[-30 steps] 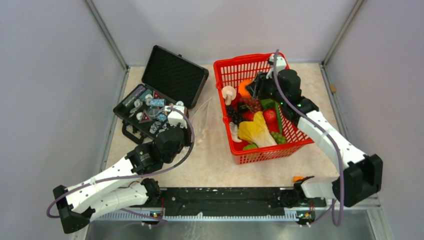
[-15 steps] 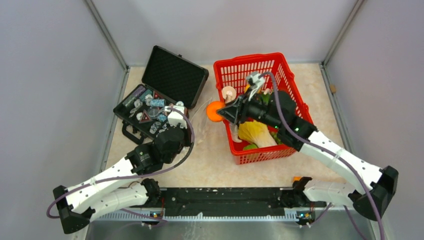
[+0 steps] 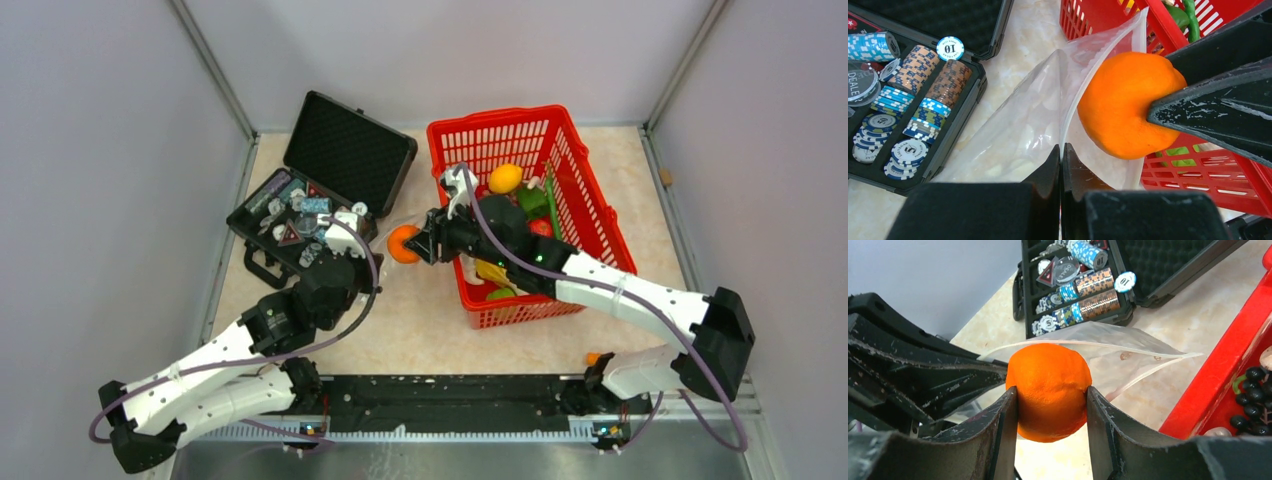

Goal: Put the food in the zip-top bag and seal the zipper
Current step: Place the fake fruit in the zipper food storage bag.

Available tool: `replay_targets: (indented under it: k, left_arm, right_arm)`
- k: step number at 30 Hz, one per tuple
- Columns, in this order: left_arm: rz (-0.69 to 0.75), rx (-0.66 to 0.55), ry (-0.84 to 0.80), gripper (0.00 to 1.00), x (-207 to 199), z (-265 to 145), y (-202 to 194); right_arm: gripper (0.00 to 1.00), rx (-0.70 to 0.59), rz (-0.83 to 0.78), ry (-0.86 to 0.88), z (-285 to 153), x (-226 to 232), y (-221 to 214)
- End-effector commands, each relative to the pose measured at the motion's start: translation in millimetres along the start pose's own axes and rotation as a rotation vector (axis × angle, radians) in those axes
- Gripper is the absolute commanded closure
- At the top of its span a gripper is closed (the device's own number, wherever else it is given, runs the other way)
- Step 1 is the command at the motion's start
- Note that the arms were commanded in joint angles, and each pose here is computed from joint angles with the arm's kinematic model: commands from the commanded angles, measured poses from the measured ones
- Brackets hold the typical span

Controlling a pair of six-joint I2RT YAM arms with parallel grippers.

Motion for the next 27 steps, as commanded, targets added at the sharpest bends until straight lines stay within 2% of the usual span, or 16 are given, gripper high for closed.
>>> replay_targets:
  k: [1,4,10,16,20,24,27]
  left_arm:
    - [-0.021,-0.013,-0.025,1.00,-3.9,-0.6,2.0]
    - [-0.024,-0.013,-0.027,1.00,-4.4,-0.9,2.3]
    - [-0.040,-0.021,-0.035,1.00,-6.9,-0.4,4.5]
    - [-0.059,-0.045,0.000,1.00,-2.0,-2.1,8.5]
    - [-0.065,-0.052,0.008,1.00,-0.3,-3.5,10.2]
    - [-0.065,-0.053,0.010,1.00,0.6,-4.2,10.1]
    - [-0.063,-0.049,0.006,1.00,0.4,-4.6,9.5]
  right_arm:
    - [0.81,-0.097,-0.028,-0.033,0.7,9.5,33.6]
    - [0.81,-0.115,-0.031,-0.058,-0.2,9.7,38.7]
    - [0.77,0.021,-0.115,-0.126,8.0,8.9,18.9]
    - [0.69,0.037,-0.159,-0.111,7.9,15.9,19.3]
    - [0.57,0.052,-0.178,-0.121,7.1,17.1,21.5]
    - [0.39,0.041,-0.187,-0.073,4.2,23.0,22.9]
    - [0.32,0.005,-0.182,-0.042,1.2,28.0,28.8]
Point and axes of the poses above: each gripper's point midway between its finger pads, its own z axis out along the fingers, its own x axis along the line the jaws close on, y = z × x, the point moved 5 cm from there along -z, back along the fingers, and after that the axes turned 6 degrees about -z, right-handed, at the moved point
